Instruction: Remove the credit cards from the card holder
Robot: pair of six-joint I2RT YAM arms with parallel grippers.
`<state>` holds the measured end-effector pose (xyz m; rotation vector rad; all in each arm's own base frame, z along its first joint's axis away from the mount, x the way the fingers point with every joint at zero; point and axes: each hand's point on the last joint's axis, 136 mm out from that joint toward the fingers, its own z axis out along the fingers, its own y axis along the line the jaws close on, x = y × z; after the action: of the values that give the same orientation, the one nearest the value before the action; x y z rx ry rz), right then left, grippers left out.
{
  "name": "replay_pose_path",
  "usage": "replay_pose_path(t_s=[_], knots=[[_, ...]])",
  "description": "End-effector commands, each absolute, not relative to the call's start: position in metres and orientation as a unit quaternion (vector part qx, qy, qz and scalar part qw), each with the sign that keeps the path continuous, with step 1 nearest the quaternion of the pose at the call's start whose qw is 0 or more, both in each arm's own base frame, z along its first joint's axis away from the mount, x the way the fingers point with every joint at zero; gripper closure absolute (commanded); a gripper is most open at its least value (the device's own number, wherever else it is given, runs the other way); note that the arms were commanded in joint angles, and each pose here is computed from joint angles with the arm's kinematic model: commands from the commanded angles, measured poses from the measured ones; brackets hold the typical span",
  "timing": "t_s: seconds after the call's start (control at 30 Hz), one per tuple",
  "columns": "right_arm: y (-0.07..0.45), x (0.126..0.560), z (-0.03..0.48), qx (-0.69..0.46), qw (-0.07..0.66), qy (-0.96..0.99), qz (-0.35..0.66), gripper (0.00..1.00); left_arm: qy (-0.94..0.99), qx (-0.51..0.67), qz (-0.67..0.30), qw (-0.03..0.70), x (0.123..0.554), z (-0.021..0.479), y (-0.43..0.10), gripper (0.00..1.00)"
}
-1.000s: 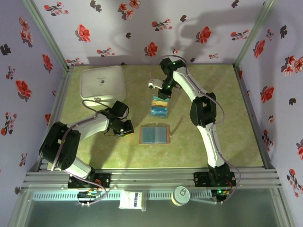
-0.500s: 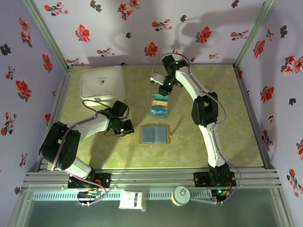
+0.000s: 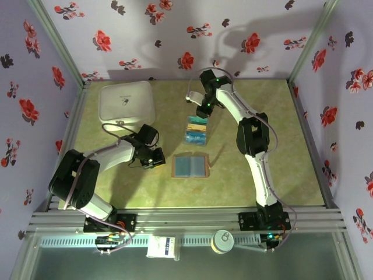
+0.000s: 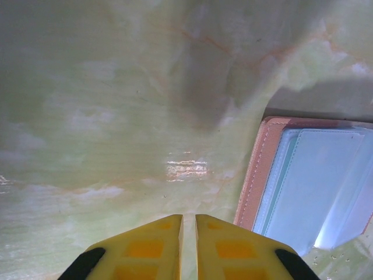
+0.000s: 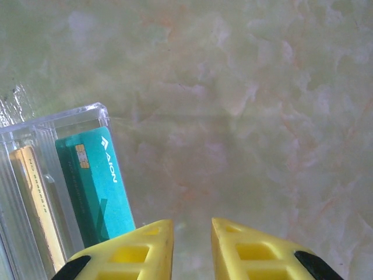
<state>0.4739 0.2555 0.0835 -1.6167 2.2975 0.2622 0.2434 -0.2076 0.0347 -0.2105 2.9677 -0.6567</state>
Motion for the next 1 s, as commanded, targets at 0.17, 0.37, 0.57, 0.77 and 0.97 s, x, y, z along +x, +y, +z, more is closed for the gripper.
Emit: replay_pose_path(t_s=[0.17,0.37,0.57,0.77,0.97], knots=[[0.253,0.472,0.109,-0.553,0.178,0.809,0.084,0.73,0.971,-0.074,-0.223,0.045,0.245,0.034,-0.208,0.86],[0.254,0.483,0.138,-0.525,0.233,0.816,0.066,0.72,0.969,-0.077,-0.230,0.050,0.246,0.037,-0.210,0.86],[0.260,0.476,0.165,-0.481,0.284,0.826,0.075,0.72,0.965,-0.076,-0.245,0.055,0.247,0.042,-0.217,0.86],[0.272,0.452,0.182,-0.411,0.320,0.847,0.102,0.73,0.961,-0.072,-0.259,0.063,0.249,0.047,-0.227,0.85],[0.283,0.413,0.183,-0.329,0.323,0.877,0.134,0.73,0.959,-0.065,-0.266,0.069,0.248,0.049,-0.234,0.85]])
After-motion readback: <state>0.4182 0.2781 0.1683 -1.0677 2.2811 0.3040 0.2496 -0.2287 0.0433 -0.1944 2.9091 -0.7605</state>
